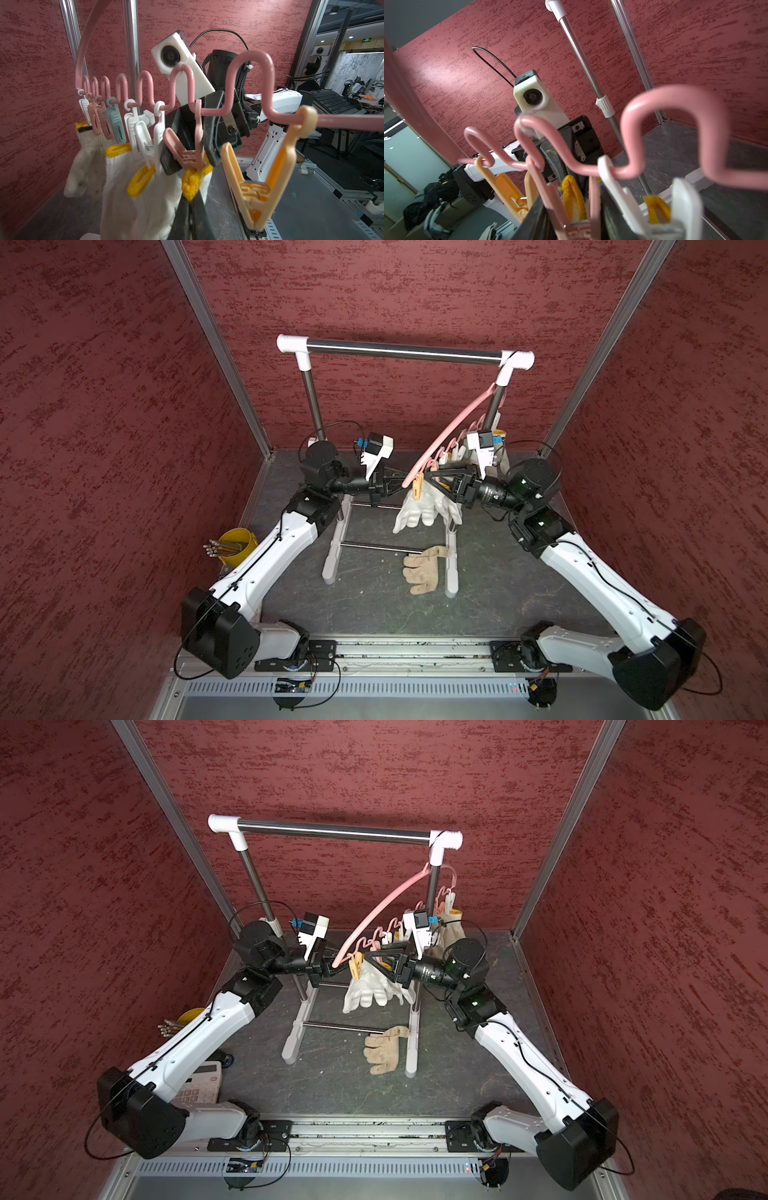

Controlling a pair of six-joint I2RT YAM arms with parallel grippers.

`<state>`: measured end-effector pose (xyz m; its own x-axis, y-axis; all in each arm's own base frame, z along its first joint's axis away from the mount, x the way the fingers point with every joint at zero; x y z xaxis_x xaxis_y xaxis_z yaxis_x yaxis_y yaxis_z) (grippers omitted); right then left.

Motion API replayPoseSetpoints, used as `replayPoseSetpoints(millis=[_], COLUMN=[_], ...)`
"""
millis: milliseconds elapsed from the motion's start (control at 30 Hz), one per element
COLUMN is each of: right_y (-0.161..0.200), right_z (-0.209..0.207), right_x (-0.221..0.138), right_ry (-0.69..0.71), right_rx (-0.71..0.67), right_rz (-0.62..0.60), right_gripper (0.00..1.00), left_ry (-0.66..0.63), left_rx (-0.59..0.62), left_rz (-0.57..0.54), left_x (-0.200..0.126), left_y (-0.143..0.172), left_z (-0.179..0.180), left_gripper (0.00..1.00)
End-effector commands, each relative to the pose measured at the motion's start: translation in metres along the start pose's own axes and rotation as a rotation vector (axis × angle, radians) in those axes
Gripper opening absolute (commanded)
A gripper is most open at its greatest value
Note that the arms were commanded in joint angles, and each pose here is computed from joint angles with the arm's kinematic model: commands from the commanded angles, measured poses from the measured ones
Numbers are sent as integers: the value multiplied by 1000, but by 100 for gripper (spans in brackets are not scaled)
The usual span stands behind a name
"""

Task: Clip the gloves onto a hanger to dry
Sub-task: Clamp the glove onto the hanger.

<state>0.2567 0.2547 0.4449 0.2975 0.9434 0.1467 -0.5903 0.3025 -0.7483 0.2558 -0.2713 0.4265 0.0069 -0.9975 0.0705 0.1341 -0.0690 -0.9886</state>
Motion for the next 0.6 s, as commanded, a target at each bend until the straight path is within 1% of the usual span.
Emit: replayPoseSetpoints(millis=[0,167,233,267,367,467,567], right_y=[-17,-20,-21,-22,-23,-25,-26], right_z=[14,14,15,15,19,25,31], right_x=[-8,-12,-14,-16,-21,-29,-39], right_ry=[-6,16,25,33,50,72,100], right_rx=[-63,-72,-73,-74,-84,-94,-102], right_rz=[-73,-92,-97,-103,-117,-137,-160], right_gripper=[45,58,62,64,67,69,70], left_ry=[-8,-14,-28,-45,-106,-184,-276], left_rx=[24,22,18,15,16,31,28], left_rz=[-14,-10,-3,0,15,50,91], left_x=[-1,-2,-2,-3,-8,-16,-28], left_y=[-7,-6,-4,-4,2,9,18], left_z=[-3,-3,-2,0,2,3,3], left_gripper=[0,0,0,7,23,33,40])
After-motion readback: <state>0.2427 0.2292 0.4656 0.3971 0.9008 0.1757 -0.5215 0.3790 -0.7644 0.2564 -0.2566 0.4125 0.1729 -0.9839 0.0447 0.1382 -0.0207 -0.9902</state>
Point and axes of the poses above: each gripper's point midway between its finger pads, its own x axis out along the fingers, its own z axis along the line the jaws close on, y = z × x, the point moved 2 cm from there along -x, back along the fingers, and after that the axes turned 11 degrees about x, right-handed, at the moved point
